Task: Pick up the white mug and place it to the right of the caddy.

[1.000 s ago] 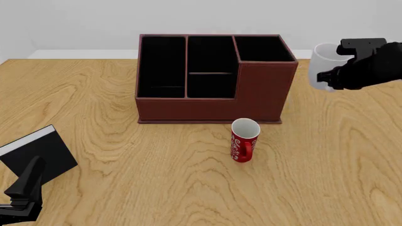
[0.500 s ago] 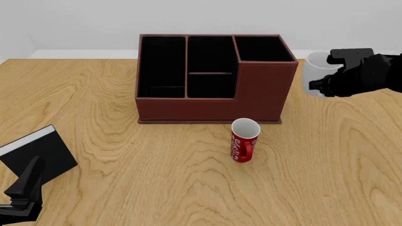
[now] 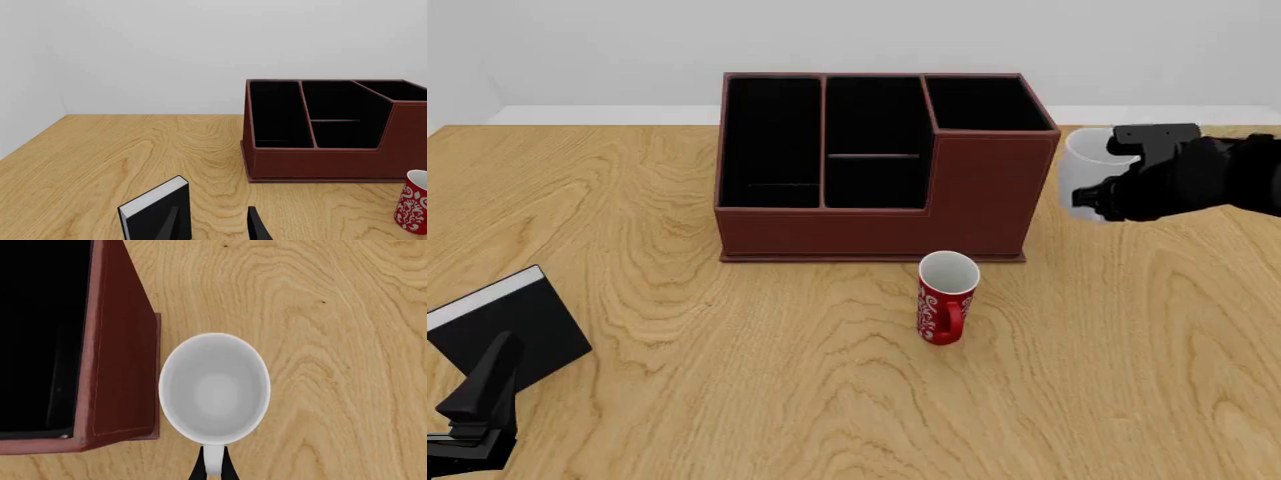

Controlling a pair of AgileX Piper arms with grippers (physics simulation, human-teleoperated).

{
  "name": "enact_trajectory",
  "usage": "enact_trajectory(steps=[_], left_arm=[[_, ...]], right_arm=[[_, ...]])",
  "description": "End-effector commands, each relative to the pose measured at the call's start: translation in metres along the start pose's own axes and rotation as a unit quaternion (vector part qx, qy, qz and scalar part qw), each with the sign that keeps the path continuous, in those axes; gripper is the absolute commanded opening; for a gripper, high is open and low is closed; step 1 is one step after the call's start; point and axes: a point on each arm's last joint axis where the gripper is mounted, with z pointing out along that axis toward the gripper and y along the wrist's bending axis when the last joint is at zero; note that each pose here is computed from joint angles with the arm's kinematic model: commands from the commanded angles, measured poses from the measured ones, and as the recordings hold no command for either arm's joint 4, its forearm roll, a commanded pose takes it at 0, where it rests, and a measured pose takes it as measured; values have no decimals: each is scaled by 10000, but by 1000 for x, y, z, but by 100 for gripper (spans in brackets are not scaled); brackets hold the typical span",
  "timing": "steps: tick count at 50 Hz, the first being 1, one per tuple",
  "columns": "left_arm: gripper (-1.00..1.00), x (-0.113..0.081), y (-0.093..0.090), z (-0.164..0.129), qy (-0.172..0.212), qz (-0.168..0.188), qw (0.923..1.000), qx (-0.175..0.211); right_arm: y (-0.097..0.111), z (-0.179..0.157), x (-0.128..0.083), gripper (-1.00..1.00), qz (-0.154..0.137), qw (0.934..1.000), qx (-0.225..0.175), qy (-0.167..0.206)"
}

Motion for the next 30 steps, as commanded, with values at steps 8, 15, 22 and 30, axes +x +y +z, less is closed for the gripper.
enact_trajectory(steps=[8,15,22,30], left_arm=[[100,0,0,0,0,0,10000,0],[100,0,0,0,0,0,10000,0],[100,0,0,0,0,0,10000,0],[100,0,0,0,0,0,10000,0]], right_arm=[[4,12,8,-100,56,10000,-33,46],[6,20,13,-100,55,9999,-50,78],[8,26,17,-100,67,9999,-69,117],[8,34,24,-100,114,9997,-64,190]])
